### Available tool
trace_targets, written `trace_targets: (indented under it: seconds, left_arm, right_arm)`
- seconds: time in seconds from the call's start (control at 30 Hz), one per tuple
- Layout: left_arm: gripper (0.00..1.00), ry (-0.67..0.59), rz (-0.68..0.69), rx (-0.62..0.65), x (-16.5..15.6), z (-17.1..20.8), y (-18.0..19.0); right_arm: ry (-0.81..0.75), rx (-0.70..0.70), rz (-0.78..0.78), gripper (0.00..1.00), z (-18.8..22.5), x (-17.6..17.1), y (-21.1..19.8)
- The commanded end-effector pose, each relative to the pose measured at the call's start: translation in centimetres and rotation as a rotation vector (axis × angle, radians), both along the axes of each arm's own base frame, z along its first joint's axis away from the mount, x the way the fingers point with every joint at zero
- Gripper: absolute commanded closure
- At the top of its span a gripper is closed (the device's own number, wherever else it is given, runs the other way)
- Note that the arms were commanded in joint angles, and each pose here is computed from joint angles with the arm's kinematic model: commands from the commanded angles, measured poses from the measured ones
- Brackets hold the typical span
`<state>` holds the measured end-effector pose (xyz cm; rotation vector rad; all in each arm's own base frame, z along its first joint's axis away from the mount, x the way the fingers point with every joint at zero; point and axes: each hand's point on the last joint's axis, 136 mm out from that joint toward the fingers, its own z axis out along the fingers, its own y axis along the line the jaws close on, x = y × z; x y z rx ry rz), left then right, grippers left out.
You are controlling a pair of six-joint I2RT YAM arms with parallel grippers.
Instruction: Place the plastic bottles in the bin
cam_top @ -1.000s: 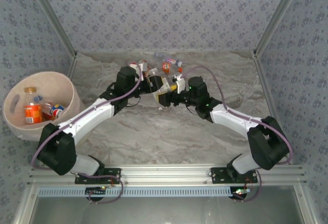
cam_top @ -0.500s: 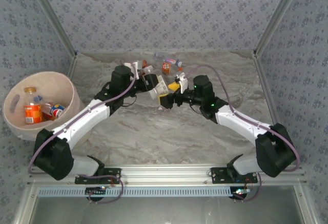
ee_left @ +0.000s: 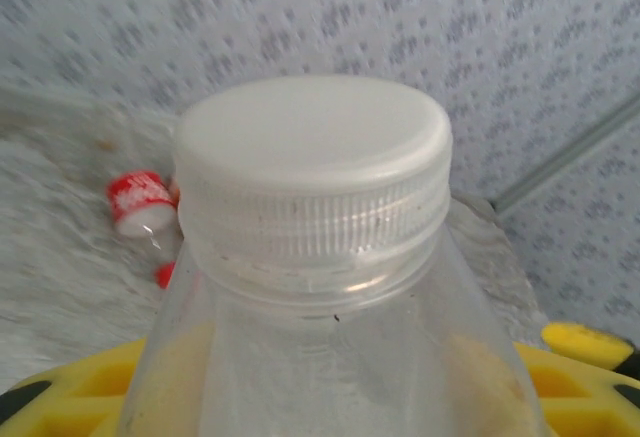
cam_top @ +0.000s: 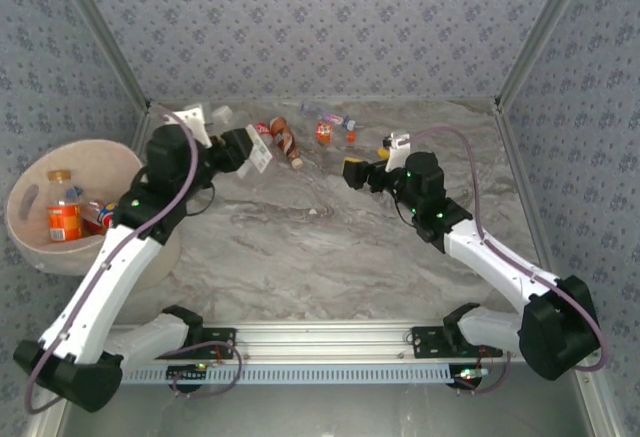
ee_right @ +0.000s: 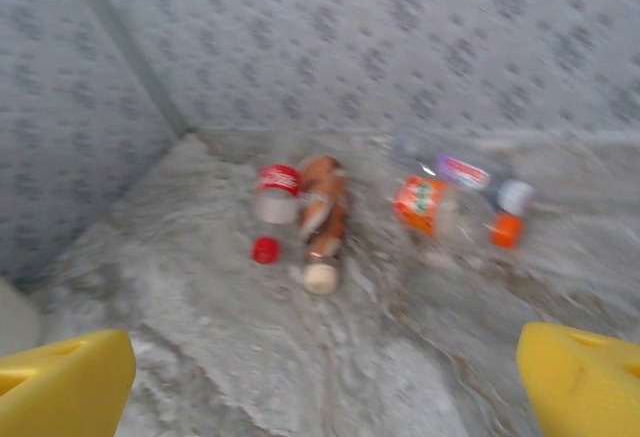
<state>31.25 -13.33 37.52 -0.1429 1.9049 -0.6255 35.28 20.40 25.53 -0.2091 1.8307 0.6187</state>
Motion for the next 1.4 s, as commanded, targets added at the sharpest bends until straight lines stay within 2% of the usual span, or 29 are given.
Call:
trace_targets:
  seconds: [0.0,0.07,0.13,0.3,0.4,0.57,0.7,0.8,0.97,1.13,1.37]
  left_arm:
    - [0.46,-0.037,0.15,0.157,-1.9,2.2,4.5]
    - [0.45,-0.049,0.273,0.213,-2.7,3.2,7.4]
    - [0.44,-0.07,0.396,0.254,-3.6,4.5,10.2]
    - [0.42,-0.08,0.624,0.342,-5.9,6.4,16.1]
    - [0.42,-0.096,0.726,0.344,-7.0,7.1,18.8]
    - [0.42,-0.105,0.764,0.296,-7.9,8.2,20.5]
    - [0.42,-0.031,0.714,0.227,-6.8,7.8,20.5]
    - [0.43,0.012,0.778,0.199,-6.5,7.2,22.4]
    - [0.43,-0.004,0.807,0.023,-6.4,7.2,25.2]
    - [0.44,0.01,0.804,-0.18,-5.6,5.4,28.4]
    - [0.44,0.018,0.785,-0.273,-4.4,3.0,30.8]
  right_arm:
    - [0.073,0.052,-0.267,0.0,-2.2,1.5,-4.0]
    - [0.087,0.097,-0.33,0.0,-3.0,1.7,-4.9]
    - [0.086,0.114,-0.33,0.0,-3.4,1.8,-4.9]
    - [0.106,0.041,-0.288,0.0,-3.0,2.1,-4.3]
    - [0.102,0.035,-0.29,0.0,-2.8,2.2,-4.3]
    - [0.106,0.026,-0.28,0.0,-3.0,2.0,-4.2]
    - [0.108,0.015,-0.279,0.0,-3.1,2.0,-4.3]
    - [0.103,0.005,-0.274,0.0,-2.9,2.1,-4.2]
    - [0.099,-0.013,-0.271,0.0,-2.5,2.1,-4.2]
    - [0.086,-0.018,-0.287,0.0,-1.9,2.4,-4.4]
    - [0.091,-0.018,-0.284,0.0,-1.8,2.5,-4.2]
